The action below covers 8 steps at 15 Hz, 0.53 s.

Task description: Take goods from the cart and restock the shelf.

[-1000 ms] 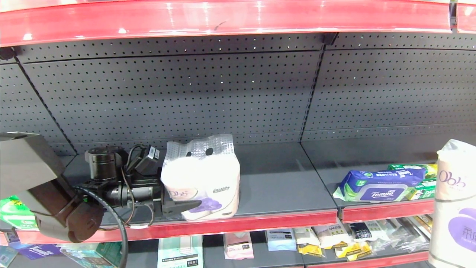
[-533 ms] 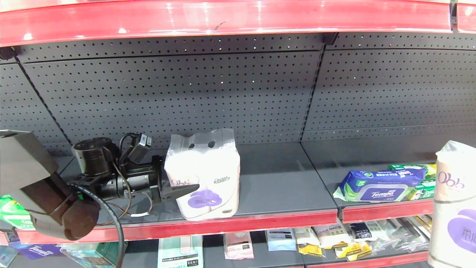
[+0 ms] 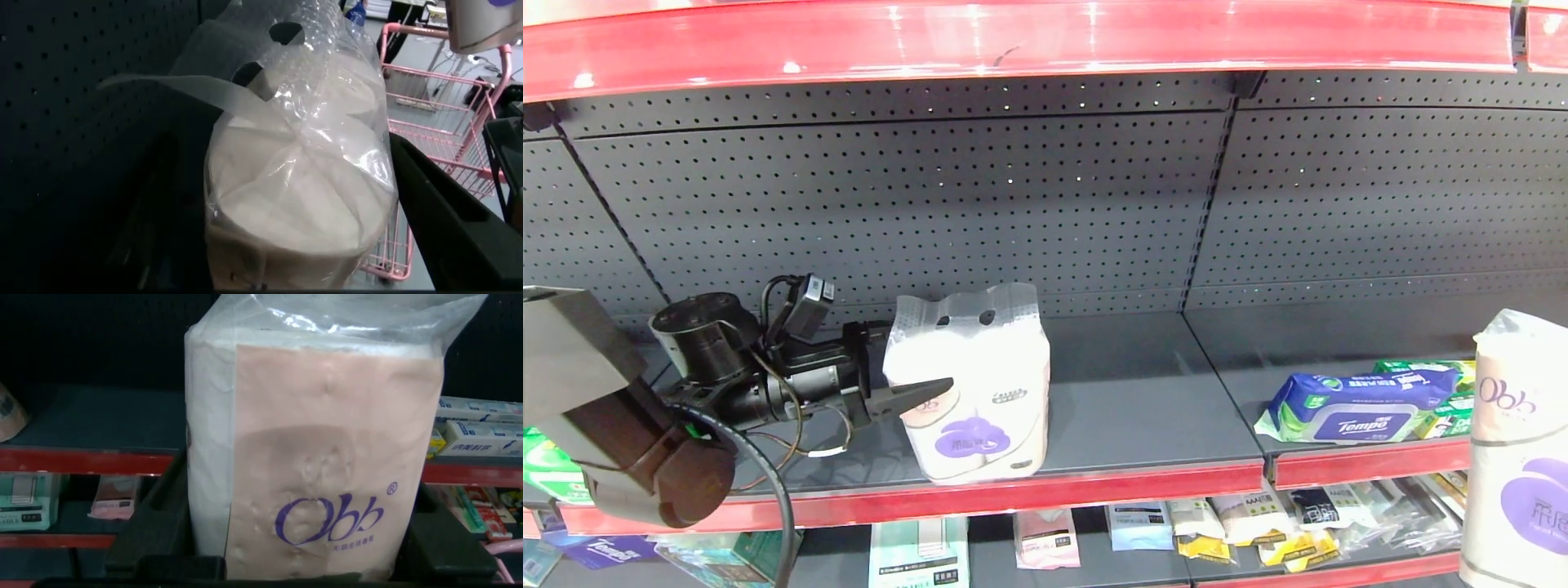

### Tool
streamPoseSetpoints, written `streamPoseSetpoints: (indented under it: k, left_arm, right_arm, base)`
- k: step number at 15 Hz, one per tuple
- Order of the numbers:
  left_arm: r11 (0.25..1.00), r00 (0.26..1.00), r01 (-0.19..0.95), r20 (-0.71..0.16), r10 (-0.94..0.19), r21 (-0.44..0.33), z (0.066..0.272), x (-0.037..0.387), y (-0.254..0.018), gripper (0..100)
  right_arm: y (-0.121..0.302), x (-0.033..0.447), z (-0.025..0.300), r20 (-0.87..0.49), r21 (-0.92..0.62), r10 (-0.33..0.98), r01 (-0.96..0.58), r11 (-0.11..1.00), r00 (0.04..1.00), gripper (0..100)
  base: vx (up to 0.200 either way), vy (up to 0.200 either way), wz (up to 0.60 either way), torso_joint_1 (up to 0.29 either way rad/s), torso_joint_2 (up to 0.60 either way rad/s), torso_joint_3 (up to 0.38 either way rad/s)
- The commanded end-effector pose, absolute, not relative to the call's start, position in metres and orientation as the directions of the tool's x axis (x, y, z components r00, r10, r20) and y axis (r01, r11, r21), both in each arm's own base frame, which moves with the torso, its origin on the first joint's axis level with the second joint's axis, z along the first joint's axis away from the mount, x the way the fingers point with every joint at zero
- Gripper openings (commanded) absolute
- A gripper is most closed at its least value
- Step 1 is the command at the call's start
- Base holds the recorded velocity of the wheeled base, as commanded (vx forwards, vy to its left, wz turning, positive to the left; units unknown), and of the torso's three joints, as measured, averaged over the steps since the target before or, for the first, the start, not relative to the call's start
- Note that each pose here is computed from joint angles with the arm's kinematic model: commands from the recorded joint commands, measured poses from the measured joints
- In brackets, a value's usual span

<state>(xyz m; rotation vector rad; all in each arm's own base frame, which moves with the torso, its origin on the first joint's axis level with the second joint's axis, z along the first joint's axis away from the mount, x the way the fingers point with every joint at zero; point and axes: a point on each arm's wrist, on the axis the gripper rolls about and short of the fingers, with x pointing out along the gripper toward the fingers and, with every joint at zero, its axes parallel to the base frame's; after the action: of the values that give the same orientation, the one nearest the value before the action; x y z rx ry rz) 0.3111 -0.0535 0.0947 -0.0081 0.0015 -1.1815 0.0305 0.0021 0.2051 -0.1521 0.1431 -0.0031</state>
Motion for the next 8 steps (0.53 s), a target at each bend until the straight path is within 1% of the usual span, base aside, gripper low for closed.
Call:
streamPoseSetpoints:
  k: [1,5,8]
  left_arm:
    - [0.395,0.395,0.919,0.009,-0.918,-0.004,0.097,0.311,-0.053,100]
    - [0.425,0.425,0.905,0.031,-0.905,-0.024,0.111,0.306,-0.052,100]
    - [0.436,0.437,0.899,0.037,-0.899,-0.034,0.114,0.305,-0.051,100]
  right_arm:
    - [0.002,0.031,0.205,-0.143,-0.152,-0.014,-0.008,0.988,0.990,0]
    - [0.002,0.031,0.205,-0.147,-0.153,-0.014,-0.009,0.988,0.989,0]
    - [0.003,0.032,0.204,-0.153,-0.155,-0.014,-0.010,0.988,0.988,0]
  base:
    - [0.000,0.000,0.00,0.000,0.00,0.000]
    - [0.000,0.000,0.00,0.000,0.00,0.000]
    - [0.000,0.000,0.00,0.000,0.00,0.000]
